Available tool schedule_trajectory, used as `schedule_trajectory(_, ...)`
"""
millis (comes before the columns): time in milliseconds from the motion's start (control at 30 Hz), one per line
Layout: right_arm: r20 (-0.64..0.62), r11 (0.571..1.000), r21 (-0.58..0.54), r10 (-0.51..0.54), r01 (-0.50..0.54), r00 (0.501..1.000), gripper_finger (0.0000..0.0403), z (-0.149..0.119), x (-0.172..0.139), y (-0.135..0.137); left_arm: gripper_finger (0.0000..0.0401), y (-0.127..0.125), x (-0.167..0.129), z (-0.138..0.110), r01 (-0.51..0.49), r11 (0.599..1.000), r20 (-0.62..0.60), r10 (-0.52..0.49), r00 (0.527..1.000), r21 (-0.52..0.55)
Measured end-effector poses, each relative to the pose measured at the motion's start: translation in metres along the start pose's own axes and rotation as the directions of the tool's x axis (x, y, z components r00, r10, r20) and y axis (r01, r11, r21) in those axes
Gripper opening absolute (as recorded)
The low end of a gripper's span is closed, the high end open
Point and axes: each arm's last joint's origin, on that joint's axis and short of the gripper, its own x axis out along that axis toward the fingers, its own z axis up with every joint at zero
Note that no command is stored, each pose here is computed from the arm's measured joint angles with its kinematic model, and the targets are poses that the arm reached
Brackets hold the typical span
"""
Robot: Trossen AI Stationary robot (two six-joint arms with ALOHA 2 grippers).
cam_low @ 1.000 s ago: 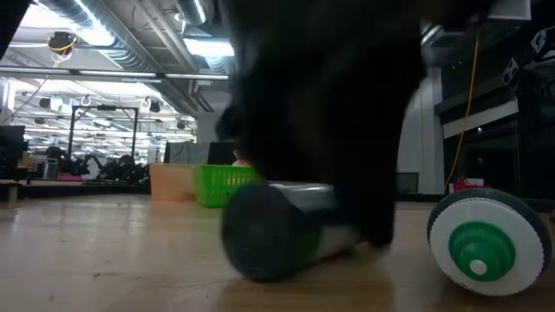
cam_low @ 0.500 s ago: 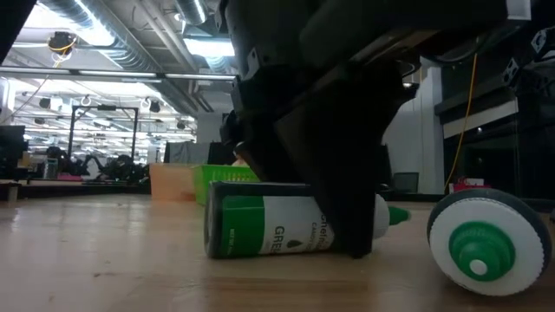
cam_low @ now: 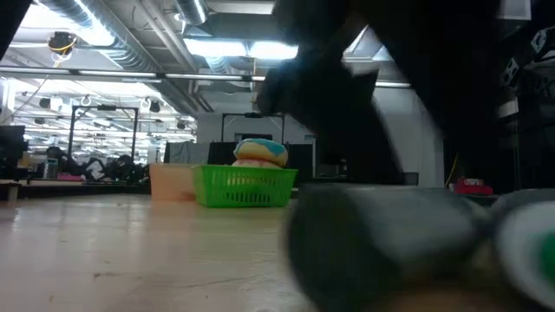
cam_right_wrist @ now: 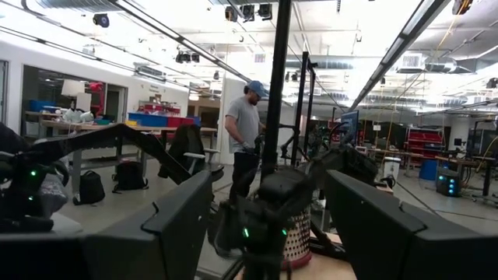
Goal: Pick & Place Food Item
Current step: Put the left green food coloring into the transparent bin
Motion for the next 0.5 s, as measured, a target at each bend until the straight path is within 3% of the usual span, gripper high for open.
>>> schedule_trajectory(200,0.000,1.000,0.001,0.000,0.000,1.000,0.0252,0.000,0.000,0.000,0.0233,-0.002,-0.006,0.002,-0.030,1.000,0.030,0.030,0.999,-0.003)
schedule_trajectory(500,0.000,1.000,0.002,0.000,0.000,1.000,0.0252,0.000,0.000,0.000,0.0234,0.008,-0.004,0.000,-0.079,0.994,-0.051,0.075,0.996,-0.077)
